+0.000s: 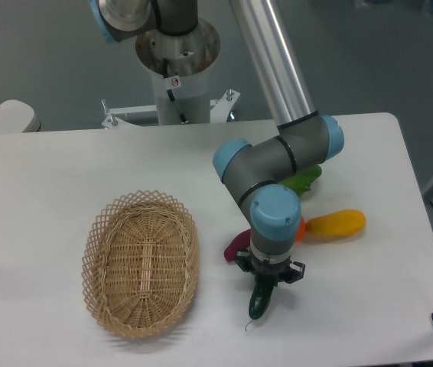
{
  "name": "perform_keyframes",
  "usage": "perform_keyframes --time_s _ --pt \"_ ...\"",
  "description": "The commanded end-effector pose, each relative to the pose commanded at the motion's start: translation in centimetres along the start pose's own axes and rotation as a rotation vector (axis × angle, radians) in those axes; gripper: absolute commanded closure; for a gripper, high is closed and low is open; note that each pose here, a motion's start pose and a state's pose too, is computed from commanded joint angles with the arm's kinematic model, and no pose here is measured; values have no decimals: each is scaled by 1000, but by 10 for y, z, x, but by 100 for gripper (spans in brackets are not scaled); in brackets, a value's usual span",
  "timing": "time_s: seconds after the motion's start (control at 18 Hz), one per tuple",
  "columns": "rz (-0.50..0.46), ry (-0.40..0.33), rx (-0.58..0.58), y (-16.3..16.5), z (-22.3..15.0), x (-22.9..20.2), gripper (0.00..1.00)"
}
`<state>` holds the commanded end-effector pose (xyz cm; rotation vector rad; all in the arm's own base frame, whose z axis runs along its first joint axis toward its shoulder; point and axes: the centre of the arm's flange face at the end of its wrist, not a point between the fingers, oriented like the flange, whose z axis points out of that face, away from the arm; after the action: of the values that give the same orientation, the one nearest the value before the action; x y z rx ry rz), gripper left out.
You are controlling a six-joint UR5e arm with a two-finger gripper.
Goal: Pick up the cucumber from the table
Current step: 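Close the gripper around the middle of the green cucumber, then lift the held cucumber up and carry it toward the yellow pepper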
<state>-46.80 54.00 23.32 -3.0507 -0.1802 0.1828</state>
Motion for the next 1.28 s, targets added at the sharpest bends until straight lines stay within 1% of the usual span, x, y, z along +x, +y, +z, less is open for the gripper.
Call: perform_keyframes --time_s 0.11,0.28,0.33,0.44,0.61,0.78,0.89,1.0,1.28 --pt "13 -25 31 -4 -31 -6 74" --pt "111 -52 50 5 -77 -12 73" --pt "136 -52 54 10 -90 -18 73" --pt "157 -33 34 31 -114 -37 72" --pt "262 -13 18 53 -142 -54 73" --pt "325 4 2 78 -154 -72 73" --pt "380 34 -13 94 -159 -80 73" --pt "426 37 -9 102 -164 -85 73" --pt "444 46 24 108 -167 -92 73"
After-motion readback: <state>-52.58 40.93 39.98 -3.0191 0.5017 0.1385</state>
